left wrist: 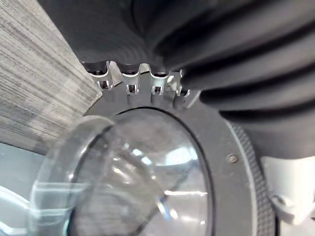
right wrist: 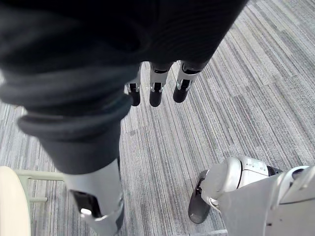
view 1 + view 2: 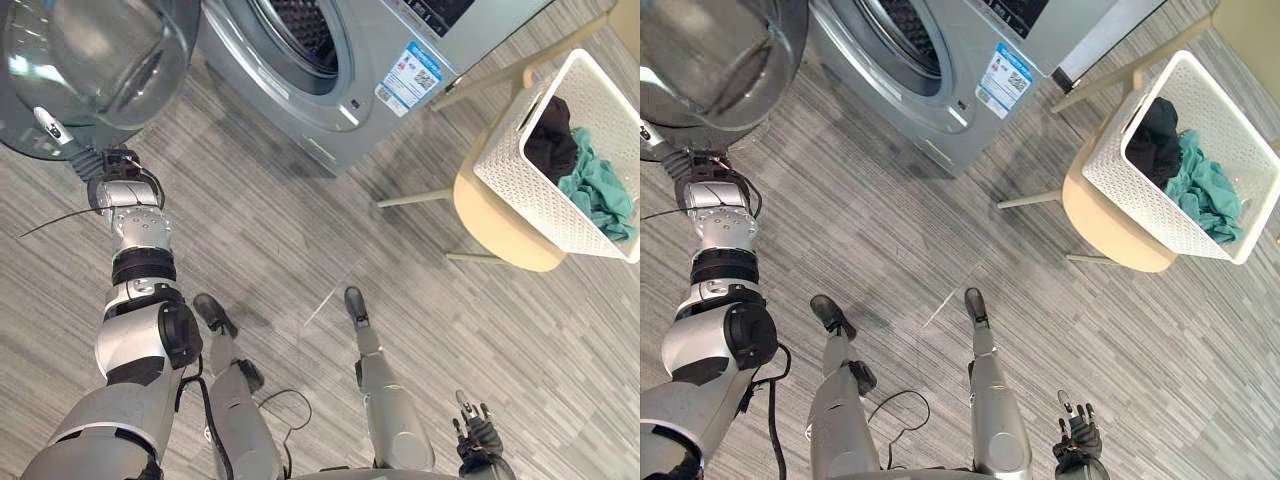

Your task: Pick up the laundry basket with both hands and put the clothes into the washing machine.

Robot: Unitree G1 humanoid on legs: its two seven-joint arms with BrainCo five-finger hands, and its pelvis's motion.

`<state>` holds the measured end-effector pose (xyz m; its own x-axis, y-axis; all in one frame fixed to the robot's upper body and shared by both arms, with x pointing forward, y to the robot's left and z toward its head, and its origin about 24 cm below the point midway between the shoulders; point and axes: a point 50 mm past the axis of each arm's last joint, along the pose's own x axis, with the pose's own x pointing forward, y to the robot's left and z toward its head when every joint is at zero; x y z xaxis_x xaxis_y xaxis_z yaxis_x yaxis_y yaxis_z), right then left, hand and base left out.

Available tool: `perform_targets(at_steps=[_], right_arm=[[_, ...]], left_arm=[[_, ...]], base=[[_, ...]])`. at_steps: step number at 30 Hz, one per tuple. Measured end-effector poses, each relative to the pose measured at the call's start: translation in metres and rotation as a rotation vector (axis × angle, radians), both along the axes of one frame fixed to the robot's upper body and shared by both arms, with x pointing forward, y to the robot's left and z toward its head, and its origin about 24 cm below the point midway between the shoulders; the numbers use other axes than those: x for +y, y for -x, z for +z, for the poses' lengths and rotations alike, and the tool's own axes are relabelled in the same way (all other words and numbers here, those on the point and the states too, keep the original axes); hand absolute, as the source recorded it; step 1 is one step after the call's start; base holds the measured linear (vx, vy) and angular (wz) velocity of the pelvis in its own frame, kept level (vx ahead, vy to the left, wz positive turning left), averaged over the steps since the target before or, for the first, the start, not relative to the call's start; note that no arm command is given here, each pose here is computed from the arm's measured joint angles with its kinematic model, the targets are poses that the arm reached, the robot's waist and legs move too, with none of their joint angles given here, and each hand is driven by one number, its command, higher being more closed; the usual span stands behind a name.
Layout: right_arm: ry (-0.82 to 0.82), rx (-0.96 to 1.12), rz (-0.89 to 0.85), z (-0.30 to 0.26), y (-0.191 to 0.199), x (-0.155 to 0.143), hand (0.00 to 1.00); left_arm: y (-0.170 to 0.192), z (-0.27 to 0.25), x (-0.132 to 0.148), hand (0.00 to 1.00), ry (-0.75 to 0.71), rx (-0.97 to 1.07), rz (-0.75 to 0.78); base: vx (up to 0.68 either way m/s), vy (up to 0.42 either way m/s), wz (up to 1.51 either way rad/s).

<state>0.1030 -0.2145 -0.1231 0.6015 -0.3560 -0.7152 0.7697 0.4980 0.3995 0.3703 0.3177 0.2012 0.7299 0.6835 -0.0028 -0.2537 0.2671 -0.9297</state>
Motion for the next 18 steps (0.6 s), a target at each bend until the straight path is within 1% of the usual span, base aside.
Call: perform_targets(at_steps=[3, 9, 15, 18], right_arm=[[0.001, 0.006, 0.002, 0.0, 0.001, -0.002, 0.0], [0.011, 0.009, -0.017, 0.0, 0.003, -0.008, 0.0], [0.031, 0.008, -0.03, 0.002, 0.004, -0.015, 0.0], [0.037, 0.007, -0.041, 0.003, 0.005, -0.019, 0.0]], left_arm=[[0.004, 0.005, 0.009, 0.0, 0.005, -0.023, 0.023], [0.006, 0.009, 0.012, 0.0, 0.039, -0.061, 0.025], [0.014, 0.022, 0.026, 0.0, 0.048, -0.113, 0.064], [0.022, 0.035, 0.036, 0.0, 0.054, -0.177, 0.101]], base=[[-0.03, -0.013, 0.05], [-0.02, -0.014, 0.02], [-0.02, -0.025, -0.03], [-0.02, -0.022, -0.02]])
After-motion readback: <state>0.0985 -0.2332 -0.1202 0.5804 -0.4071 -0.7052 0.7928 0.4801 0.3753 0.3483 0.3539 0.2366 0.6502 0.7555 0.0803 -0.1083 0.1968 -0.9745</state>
